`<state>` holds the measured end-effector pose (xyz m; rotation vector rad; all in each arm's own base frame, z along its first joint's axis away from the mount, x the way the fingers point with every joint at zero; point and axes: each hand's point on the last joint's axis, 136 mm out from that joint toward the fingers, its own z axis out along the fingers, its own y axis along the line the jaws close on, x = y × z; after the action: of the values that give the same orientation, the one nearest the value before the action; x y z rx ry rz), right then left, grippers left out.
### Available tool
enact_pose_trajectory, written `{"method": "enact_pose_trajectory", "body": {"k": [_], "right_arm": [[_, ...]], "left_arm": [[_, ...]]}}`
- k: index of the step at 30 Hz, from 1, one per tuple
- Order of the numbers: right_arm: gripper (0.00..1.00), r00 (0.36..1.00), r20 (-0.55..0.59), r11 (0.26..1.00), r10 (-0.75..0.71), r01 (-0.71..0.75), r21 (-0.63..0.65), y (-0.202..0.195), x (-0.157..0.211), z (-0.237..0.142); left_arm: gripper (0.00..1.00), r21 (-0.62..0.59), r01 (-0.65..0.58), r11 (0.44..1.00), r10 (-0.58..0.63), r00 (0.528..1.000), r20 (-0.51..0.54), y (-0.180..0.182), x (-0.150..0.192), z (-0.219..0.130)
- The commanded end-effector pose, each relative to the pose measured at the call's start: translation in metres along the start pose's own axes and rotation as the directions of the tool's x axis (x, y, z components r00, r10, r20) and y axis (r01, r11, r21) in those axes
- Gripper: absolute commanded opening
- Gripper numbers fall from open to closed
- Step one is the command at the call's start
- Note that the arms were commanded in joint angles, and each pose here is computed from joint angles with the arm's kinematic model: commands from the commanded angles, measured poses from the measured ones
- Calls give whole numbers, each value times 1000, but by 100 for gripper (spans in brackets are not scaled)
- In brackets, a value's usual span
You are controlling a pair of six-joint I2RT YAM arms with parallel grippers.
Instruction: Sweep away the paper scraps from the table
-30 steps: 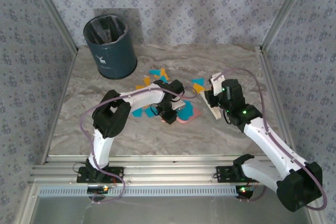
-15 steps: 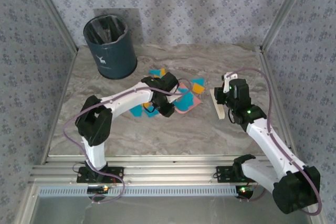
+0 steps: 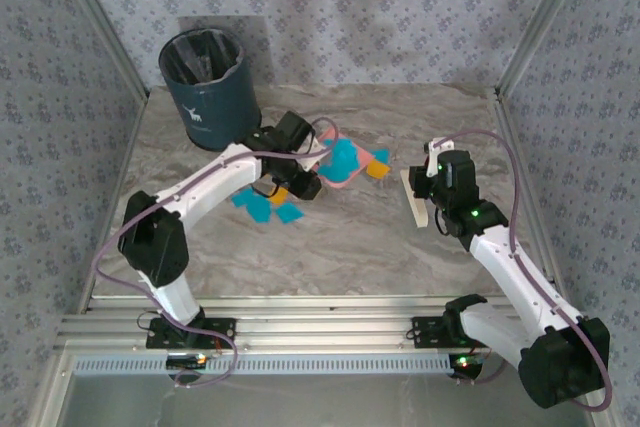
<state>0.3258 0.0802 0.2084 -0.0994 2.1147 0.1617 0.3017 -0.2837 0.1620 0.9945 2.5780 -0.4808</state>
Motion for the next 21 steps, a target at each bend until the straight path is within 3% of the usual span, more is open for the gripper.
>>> {"method": "enact_pose_trajectory", "body": {"k": [1,18,21], "right_arm": [[0,999,45,1000,28,-28,-9,0,-11,-5],[0,999,27,999,40,-40,-25,3,-12,-1],[0,999,26,999,42,-42,-24,3,-13,-2]], "left_arm": [[0,39,3,999,-7,994,107,-3,-24,-41],[0,71,130,989,-146,928,343,58,-108,-136],[0,122,143,982,-179,909,376,63,-121,-151]]}}
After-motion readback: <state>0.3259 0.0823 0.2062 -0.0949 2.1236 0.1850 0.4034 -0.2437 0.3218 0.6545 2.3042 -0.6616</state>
